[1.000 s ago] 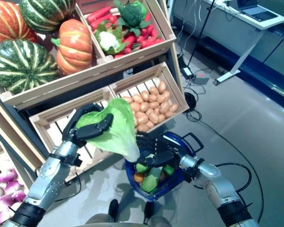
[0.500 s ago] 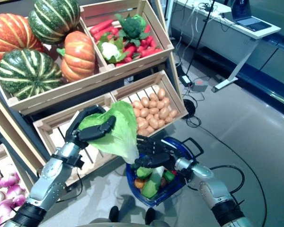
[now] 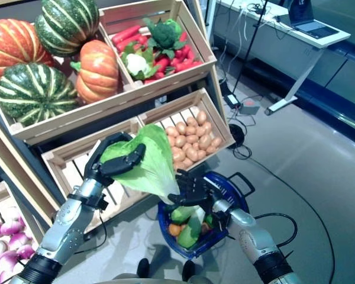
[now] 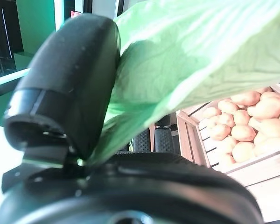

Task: Put vegetables into the basket

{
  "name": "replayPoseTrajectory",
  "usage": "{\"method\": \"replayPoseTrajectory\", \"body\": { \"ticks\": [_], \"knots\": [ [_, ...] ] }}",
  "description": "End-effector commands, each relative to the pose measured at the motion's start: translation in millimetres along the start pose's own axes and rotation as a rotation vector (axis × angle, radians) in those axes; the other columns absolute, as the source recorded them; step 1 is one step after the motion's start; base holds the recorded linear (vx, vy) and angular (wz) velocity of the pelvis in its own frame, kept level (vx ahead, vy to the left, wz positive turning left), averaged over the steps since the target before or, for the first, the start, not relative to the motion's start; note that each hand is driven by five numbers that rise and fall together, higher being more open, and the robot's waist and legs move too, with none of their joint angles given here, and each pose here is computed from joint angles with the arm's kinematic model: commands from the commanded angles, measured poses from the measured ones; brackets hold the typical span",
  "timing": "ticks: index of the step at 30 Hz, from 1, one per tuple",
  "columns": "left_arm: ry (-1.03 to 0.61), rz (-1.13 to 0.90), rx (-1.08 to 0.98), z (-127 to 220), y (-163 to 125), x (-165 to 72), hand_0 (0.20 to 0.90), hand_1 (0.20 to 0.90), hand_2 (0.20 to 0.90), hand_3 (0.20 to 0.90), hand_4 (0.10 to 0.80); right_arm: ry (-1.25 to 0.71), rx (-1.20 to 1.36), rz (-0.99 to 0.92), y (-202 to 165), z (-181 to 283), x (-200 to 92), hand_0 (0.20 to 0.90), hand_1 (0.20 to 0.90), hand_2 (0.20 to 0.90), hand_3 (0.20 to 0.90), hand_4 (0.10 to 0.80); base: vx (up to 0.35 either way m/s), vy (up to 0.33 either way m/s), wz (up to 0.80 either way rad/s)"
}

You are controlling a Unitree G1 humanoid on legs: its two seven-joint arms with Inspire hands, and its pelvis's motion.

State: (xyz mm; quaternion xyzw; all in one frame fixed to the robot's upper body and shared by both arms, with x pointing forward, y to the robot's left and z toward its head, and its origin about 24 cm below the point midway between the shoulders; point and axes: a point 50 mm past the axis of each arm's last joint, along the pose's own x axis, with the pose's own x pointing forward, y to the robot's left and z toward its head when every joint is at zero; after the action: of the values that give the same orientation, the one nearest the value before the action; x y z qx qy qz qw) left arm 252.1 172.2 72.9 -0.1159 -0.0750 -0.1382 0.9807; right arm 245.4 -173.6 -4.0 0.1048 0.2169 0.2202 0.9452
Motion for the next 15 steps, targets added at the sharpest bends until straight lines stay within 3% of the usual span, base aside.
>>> {"method": "replayPoseTrajectory", "body": {
  "ticks": [1,15],
  "knots": [
    [-0.242,-0.079,-0.036,42,-14,23,0.300,0.300,0.300,0.300,0.400,-0.156,-0.003,0.068,18,34,14,0.900,0.900,0.900,0.900,0.800,0.000,0.000,0.00],
    [-0.206,-0.184,-0.069,37,-20,22,0.300,0.300,0.300,0.300,0.400,-0.033,-0.068,0.378,39,25,14,0.900,0.900,0.900,0.900,0.800,0.000,0.000,0.00]
  ]
}}
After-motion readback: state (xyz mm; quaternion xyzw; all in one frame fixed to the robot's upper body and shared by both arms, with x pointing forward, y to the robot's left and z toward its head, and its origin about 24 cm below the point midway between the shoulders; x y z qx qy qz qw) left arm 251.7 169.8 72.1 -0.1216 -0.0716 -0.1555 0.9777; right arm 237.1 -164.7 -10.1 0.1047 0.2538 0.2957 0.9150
